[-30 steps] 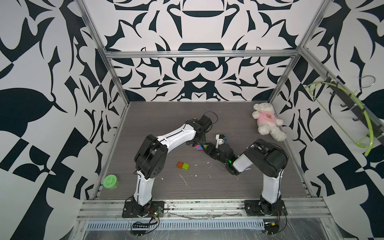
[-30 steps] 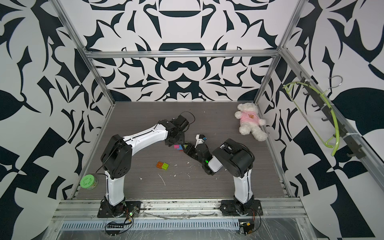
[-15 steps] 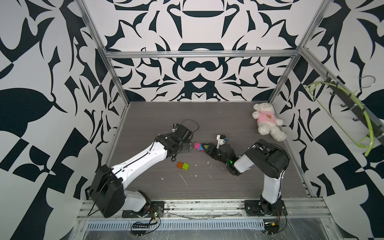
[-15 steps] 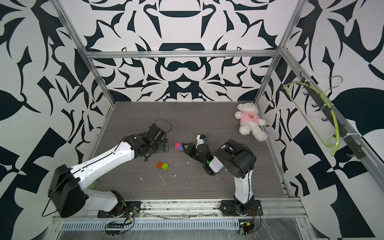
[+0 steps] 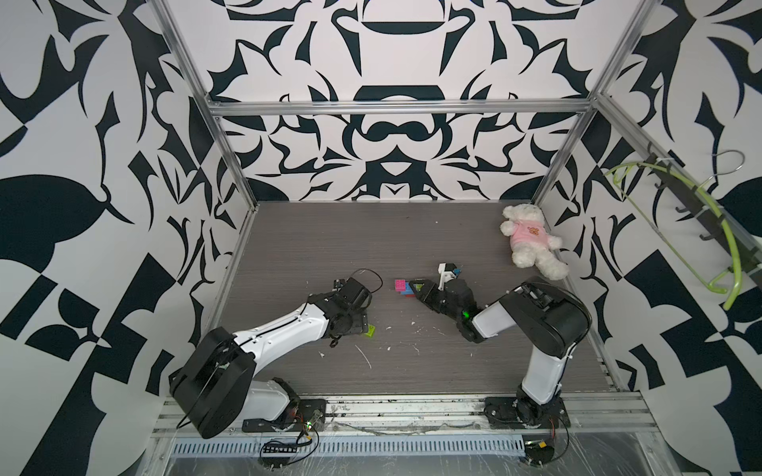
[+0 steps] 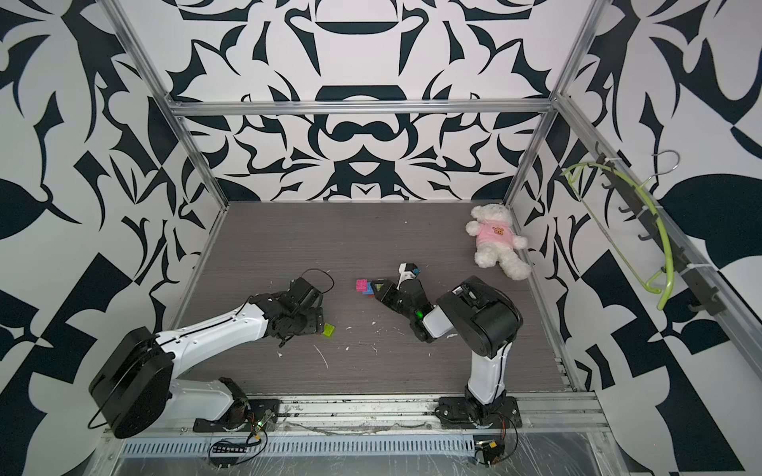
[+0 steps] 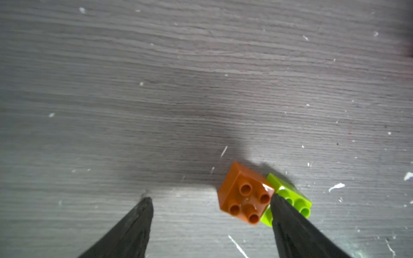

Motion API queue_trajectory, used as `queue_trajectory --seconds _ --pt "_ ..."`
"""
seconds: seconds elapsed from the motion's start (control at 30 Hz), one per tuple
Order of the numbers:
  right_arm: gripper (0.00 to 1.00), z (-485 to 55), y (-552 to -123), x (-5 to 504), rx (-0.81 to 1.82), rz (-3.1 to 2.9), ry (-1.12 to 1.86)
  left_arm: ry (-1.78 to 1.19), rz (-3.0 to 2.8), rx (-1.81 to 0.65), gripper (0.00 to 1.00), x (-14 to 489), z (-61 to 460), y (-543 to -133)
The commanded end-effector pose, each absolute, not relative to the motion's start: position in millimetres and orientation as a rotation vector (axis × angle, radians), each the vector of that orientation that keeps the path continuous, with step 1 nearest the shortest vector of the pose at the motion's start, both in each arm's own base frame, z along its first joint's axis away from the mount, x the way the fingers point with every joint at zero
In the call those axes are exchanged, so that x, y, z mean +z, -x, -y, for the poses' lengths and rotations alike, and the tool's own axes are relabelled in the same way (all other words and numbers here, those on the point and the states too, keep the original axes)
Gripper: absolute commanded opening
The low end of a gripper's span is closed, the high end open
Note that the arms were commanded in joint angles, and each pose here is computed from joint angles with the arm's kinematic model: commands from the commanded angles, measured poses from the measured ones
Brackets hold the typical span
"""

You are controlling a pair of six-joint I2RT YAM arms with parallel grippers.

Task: Assemble the letter v with lego
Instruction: Assemble the lego brick with the lego brick, then adjust the lego brick at the center of the board.

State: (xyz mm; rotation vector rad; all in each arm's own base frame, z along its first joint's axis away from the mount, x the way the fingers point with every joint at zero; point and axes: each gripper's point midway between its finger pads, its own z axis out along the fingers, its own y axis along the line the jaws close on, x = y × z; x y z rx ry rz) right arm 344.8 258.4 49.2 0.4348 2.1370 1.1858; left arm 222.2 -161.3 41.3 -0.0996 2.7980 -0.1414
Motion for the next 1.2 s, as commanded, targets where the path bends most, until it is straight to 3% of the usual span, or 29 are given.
queue_trajectory --seconds 0.0,0.17,0.37,0.5,0.73,1.17 --pt "0.0 -257.6 -343.9 48.9 1.166 -2.155 -0.407 0.112 -2.813 -0.103 0.77 34.9 160.5 -223.3" --pt "0.0 -257.8 -342.6 44.7 1.174 -2.159 -0.415 0.112 -2.853 -0.084 0.77 19.5 162.0 -222.7" --pt "0.0 -257.1 -342.3 46.9 1.177 -2.155 -0.412 0.242 -2.861 0.024 0.69 10.8 134.8 -223.0" --pt "0.0 -255.3 -342.5 49.3 1.165 -2.151 -0.41 0.267 -2.802 -0.052 0.69 26.3 136.0 -225.8" --pt "0.0 -255.9 -343.2 50.8 1.162 -2.154 -0.402 0.326 -2.782 -0.134 0.58 39.2 134.4 -216.1" --pt "0.0 -252.2 -341.7 57.9 1.144 -2.146 -0.394 0.358 -2.835 -0.177 0.57 21.9 144.4 -212.4"
